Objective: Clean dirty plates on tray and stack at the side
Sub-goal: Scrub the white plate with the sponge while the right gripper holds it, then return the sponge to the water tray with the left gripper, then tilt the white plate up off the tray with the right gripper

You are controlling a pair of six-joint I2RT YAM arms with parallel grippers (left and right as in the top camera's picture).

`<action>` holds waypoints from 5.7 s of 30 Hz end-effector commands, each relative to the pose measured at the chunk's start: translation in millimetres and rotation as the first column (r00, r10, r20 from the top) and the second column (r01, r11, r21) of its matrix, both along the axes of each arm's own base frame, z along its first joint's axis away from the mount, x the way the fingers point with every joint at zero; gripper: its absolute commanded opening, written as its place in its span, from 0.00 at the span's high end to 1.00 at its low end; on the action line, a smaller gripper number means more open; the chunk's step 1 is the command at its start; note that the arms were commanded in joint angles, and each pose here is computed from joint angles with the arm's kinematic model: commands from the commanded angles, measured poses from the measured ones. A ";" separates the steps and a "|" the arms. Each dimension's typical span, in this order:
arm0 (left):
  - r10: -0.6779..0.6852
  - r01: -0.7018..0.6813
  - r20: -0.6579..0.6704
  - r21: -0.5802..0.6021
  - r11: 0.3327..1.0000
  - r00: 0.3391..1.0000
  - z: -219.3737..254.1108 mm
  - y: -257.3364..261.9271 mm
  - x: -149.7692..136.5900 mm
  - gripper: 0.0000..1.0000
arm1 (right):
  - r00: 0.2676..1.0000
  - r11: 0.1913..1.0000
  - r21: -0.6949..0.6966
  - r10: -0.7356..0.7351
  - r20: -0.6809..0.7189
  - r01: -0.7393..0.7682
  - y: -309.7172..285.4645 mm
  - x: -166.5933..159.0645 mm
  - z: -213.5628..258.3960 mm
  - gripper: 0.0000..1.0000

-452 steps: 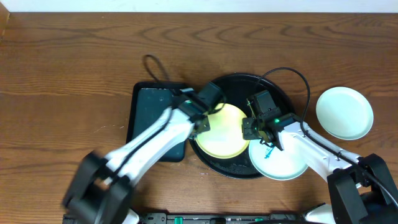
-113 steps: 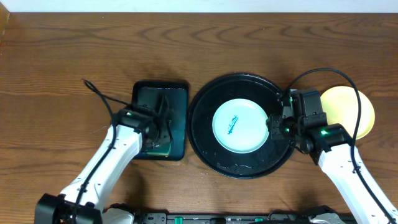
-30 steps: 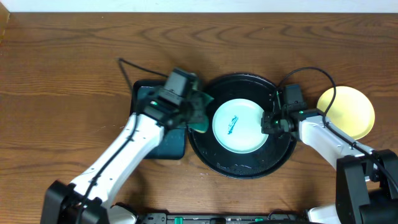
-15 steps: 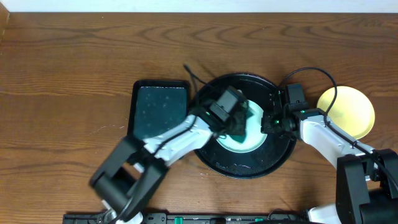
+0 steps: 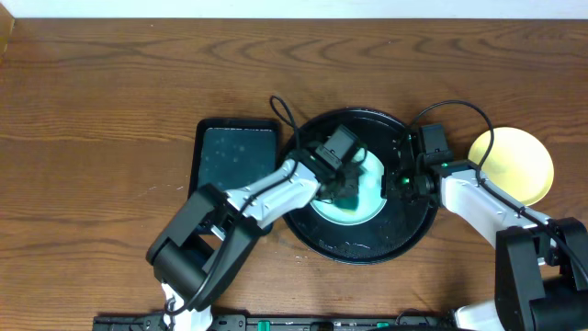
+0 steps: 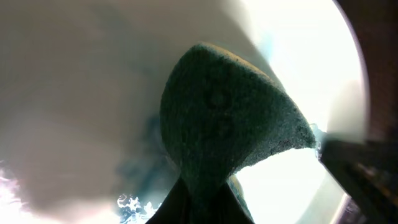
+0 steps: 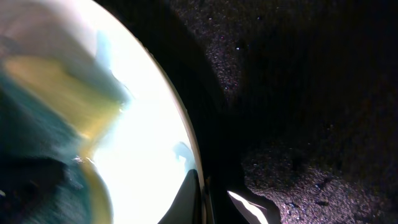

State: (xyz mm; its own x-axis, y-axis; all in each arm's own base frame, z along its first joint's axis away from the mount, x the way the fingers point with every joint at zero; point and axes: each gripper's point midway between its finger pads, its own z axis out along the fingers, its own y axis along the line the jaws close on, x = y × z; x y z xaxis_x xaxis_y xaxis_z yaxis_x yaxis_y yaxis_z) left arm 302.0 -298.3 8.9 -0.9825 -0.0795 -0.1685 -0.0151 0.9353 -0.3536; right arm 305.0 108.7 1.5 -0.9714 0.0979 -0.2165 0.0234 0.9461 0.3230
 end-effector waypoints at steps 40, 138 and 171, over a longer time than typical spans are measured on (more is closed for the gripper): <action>0.070 -0.110 0.117 0.388 0.915 0.991 -34.3 75.4 16.9 0.93 | 0.997 0.992 -0.112 0.051 -0.050 -0.056 -9.7 -16.3 -17.7 0.99; 0.171 -0.156 -0.090 0.149 0.976 0.981 107.8 244.7 -20.9 0.17 | 0.520 0.546 -0.833 0.687 0.507 0.089 49.6 -48.9 228.2 0.99; 0.171 -0.156 -0.091 0.149 0.976 0.981 107.8 244.6 -20.9 0.16 | 0.503 0.490 -0.867 0.730 0.463 0.086 49.7 -47.6 231.8 0.99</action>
